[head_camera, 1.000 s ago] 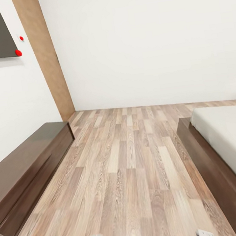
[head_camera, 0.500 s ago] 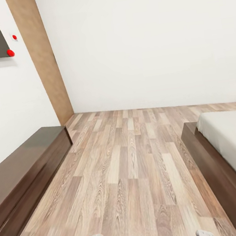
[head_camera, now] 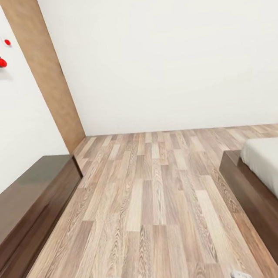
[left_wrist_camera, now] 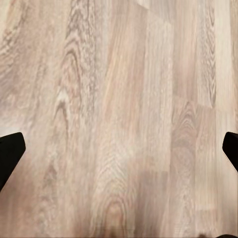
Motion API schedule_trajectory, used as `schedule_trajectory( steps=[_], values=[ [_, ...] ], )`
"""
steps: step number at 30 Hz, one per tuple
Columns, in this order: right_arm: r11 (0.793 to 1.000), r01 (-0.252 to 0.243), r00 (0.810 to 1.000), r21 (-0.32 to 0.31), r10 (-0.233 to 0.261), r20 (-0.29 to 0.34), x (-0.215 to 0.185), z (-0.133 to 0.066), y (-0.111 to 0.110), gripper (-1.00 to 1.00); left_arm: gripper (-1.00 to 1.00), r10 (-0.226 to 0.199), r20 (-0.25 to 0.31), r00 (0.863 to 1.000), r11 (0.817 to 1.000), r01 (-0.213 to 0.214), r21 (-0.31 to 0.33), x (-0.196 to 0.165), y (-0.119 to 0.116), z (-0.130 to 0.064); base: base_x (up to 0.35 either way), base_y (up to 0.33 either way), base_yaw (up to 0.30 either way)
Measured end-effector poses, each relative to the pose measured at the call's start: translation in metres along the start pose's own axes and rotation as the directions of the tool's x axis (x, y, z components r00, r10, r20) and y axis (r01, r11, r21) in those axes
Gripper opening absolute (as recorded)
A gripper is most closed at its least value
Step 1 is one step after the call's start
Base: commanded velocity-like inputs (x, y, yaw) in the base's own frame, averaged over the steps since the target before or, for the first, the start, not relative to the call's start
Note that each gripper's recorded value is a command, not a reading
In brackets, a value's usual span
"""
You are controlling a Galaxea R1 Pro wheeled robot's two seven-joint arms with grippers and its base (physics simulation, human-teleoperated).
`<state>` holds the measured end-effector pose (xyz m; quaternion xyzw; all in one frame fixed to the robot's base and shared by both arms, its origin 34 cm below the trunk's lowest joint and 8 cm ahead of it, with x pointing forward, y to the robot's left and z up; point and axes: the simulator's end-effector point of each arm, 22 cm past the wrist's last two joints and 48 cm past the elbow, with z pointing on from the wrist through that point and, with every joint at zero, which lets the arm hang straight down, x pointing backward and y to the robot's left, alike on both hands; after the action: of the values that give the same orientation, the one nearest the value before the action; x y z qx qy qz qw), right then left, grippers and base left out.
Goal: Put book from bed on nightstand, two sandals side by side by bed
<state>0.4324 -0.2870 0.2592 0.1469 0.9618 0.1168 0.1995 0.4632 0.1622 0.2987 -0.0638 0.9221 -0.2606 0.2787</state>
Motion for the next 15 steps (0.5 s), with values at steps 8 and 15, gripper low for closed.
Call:
schedule_trajectory(
  steps=[8,15],
  values=[
    [1.000,0.000,1.000,0.000,0.000,0.000,0.0000,0.0000,0.0000,1.00,1.00,0.000,0.000,1.000,1.000,0.000,0.000,0.0002,0.0000,0.0000,0.332,0.000,0.000],
    [1.000,0.000,1.000,-0.001,0.000,0.000,0.0003,0.0002,0.0007,1.00,1.00,0.000,0.000,1.000,1.000,0.000,0.000,0.0002,0.0001,0.0000,0.303,0.000,-0.008]
  ],
)
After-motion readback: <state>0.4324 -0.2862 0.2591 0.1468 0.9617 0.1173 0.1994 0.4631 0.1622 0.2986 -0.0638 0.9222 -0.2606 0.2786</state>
